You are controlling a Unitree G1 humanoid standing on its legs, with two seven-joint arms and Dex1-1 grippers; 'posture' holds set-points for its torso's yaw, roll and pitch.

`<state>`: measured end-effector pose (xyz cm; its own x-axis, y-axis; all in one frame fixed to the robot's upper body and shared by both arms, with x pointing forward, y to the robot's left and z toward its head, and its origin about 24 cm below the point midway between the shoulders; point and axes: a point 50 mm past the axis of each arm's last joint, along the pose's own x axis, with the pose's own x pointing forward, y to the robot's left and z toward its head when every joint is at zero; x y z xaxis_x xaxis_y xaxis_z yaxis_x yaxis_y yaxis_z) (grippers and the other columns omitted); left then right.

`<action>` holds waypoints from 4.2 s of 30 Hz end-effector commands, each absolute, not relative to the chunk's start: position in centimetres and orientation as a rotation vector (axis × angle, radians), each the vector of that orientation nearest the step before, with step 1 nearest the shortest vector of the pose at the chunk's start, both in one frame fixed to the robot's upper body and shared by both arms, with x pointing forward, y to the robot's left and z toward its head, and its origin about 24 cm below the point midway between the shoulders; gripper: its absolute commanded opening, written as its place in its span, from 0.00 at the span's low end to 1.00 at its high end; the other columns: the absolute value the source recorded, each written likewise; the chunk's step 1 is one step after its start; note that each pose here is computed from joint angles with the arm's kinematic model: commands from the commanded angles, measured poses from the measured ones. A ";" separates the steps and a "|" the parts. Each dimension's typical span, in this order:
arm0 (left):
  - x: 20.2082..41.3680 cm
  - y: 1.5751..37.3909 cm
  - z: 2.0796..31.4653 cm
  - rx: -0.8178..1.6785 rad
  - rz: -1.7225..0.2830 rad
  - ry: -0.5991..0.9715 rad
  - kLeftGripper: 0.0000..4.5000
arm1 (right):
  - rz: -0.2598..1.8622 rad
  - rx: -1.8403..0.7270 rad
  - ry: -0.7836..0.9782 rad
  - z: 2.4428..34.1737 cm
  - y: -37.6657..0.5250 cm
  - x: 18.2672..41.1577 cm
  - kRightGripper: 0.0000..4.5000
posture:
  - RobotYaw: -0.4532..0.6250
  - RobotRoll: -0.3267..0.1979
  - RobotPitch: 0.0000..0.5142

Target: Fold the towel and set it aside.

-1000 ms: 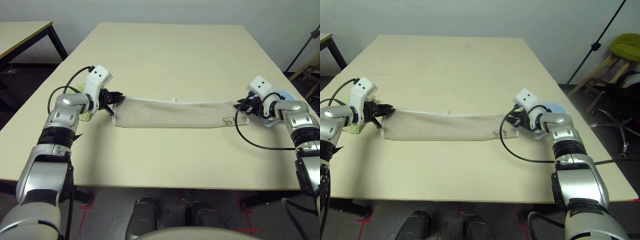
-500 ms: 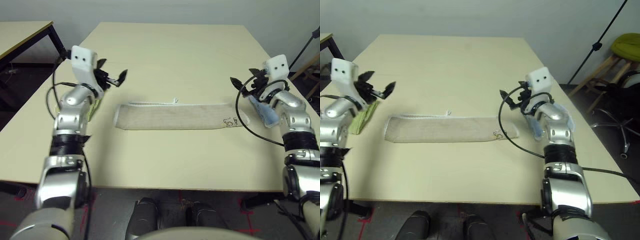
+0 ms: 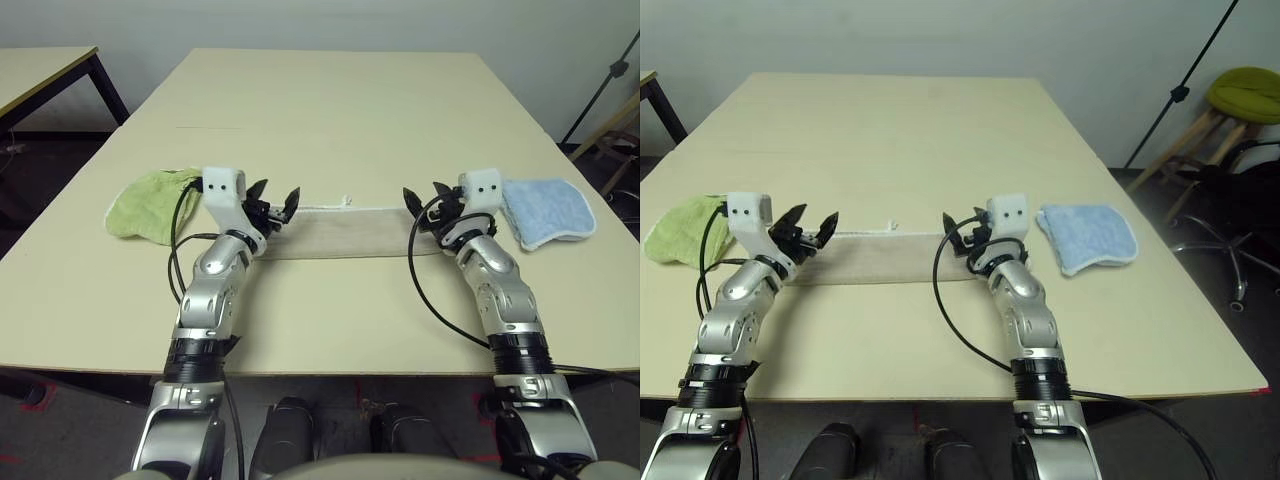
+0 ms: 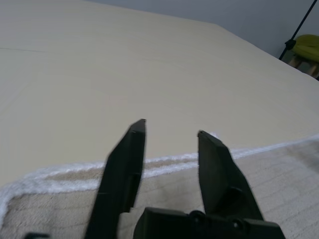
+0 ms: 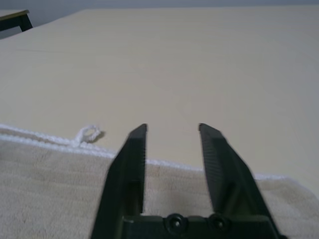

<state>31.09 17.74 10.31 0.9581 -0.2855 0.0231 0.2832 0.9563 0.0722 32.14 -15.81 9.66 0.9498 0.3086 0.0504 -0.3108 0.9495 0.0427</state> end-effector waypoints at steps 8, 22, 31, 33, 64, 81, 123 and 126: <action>31.0 20.9 7.4 0.097 -0.188 0.052 0.00 | 0.215 0.023 0.146 6.0 -19.0 32.0 0.00 | 0.52 0.62 0.10; 32.3 24.6 5.4 0.171 -0.141 0.157 0.00 | 0.094 0.052 0.344 4.6 -23.2 31.8 0.00 | 0.51 0.62 0.08; 33.1 24.7 9.1 0.155 -0.353 0.068 0.36 | 0.174 0.312 0.261 9.9 -23.6 31.0 0.13 | 0.49 0.62 0.09; 33.0 24.3 10.3 0.122 -0.485 0.040 0.50 | 0.113 0.347 0.290 11.2 -24.2 30.3 0.28 | 0.49 0.62 0.10; 31.6 24.3 14.7 0.105 -1.297 0.001 1.00 | 0.014 0.972 0.666 9.6 -22.2 29.3 0.90 | 0.47 0.62 0.10; 31.2 24.9 14.8 0.114 -1.286 0.018 1.00 | -0.135 0.653 0.415 11.1 -24.6 30.0 0.00 | 0.48 0.62 0.10; 30.4 23.7 15.2 0.098 -1.269 0.028 1.00 | 0.846 -0.520 0.478 11.5 -11.0 29.5 0.20 | 0.52 0.62 0.09; 30.4 23.5 15.3 0.095 -1.269 0.030 1.00 | 0.905 -0.532 0.482 12.7 -11.7 28.9 0.44 | 0.52 0.62 0.09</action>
<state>30.52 23.70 15.32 0.3012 -0.9504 -0.0780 0.9529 0.2970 0.0609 29.31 -11.72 11.76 0.5623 0.5775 -0.5918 -0.8050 0.5461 -0.2319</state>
